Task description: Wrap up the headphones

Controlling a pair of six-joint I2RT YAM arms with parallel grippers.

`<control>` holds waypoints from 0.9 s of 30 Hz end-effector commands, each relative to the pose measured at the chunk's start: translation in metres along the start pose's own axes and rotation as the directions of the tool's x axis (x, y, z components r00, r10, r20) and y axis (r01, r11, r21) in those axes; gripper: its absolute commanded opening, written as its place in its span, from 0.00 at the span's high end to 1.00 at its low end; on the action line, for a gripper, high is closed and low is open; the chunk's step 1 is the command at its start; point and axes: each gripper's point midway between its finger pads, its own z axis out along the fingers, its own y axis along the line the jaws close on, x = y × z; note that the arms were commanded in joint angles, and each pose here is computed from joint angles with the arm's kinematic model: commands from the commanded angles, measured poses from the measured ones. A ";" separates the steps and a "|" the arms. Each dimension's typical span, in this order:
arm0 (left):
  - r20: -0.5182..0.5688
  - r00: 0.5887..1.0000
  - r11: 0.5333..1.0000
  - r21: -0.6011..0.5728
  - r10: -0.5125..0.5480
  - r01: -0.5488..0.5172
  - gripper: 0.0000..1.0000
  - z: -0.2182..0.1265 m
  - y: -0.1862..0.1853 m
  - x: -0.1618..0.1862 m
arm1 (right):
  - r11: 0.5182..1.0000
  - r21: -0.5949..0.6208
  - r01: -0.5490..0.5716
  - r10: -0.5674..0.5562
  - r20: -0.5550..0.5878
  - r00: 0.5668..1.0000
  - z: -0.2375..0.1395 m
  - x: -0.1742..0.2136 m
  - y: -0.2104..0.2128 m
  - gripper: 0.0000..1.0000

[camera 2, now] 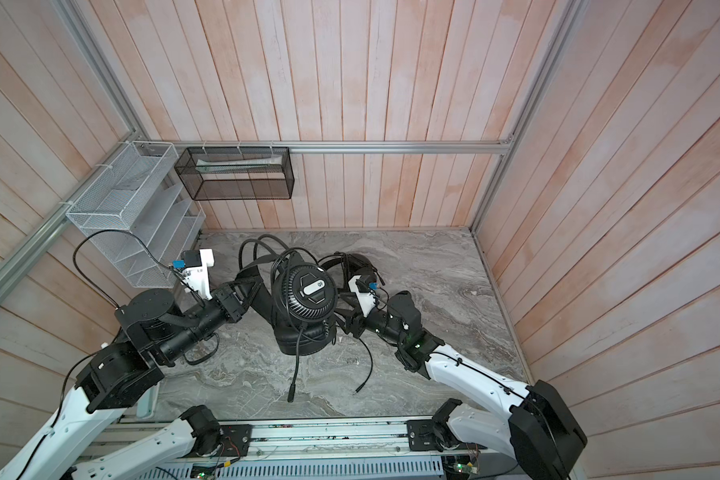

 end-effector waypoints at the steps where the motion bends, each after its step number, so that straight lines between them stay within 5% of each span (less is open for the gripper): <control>1: 0.138 0.987 0.991 0.115 -0.086 0.071 1.00 -0.011 -0.034 -0.045 | 0.996 -0.078 -0.045 0.046 0.023 0.999 0.005 0.011 0.021 0.38; 7: 0.138 0.984 0.987 0.133 -0.112 0.093 1.00 0.000 -0.038 -0.053 | 0.994 -0.059 -0.088 0.087 -0.018 0.996 0.012 0.053 0.029 0.42; 27: 0.132 0.973 0.976 0.134 -0.189 0.172 1.00 0.010 -0.037 -0.060 | 0.999 0.004 -0.033 0.032 0.028 0.999 0.055 0.066 0.021 0.47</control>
